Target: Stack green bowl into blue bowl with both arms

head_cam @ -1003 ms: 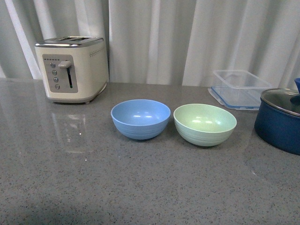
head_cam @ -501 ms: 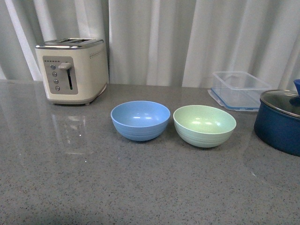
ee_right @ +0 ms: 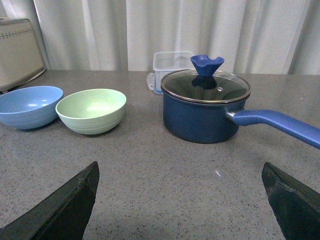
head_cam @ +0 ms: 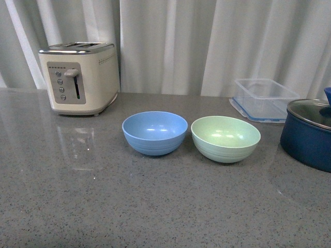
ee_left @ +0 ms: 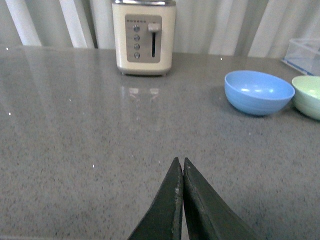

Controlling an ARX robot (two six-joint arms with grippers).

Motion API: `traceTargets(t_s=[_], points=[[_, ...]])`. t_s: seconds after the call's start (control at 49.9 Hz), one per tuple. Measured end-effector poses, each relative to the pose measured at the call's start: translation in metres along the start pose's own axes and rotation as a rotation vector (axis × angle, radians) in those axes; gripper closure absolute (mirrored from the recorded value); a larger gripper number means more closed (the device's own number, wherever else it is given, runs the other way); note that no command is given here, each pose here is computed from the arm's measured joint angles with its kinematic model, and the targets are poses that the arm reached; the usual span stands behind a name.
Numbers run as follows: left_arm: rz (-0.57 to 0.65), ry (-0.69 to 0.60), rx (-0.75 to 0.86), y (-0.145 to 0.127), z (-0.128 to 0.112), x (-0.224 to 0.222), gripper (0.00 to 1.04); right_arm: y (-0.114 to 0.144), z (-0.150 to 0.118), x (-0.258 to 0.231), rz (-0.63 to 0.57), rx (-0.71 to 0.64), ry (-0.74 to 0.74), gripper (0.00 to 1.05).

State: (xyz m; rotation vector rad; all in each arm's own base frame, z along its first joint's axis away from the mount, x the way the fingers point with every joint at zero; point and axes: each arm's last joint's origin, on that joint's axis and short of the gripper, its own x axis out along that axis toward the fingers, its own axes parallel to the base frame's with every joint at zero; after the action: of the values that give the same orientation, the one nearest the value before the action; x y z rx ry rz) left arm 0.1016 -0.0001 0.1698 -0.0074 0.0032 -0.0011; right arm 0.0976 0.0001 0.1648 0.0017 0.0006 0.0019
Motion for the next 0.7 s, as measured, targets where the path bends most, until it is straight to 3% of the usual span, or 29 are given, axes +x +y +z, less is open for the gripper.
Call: traceTargets(t_s=[0.221,0.461,0.702], points=[[0.0,-0.022,-0.001,0.0,0.0008,-0.005,1.0,0.0,0.0,0.0,0.0,0.0,0.0,0.1],[0.0,-0.022,0.0,0.0,0.0007,-0.0051,0.48,0.0,0.0,0.0,0.0,0.0,0.0,0.1],[0.0,-0.021,0.0,0.0,0.0007,-0.005,0.11,0.0,-0.0001,0.0,0.003,-0.003,0.001,0.1]])
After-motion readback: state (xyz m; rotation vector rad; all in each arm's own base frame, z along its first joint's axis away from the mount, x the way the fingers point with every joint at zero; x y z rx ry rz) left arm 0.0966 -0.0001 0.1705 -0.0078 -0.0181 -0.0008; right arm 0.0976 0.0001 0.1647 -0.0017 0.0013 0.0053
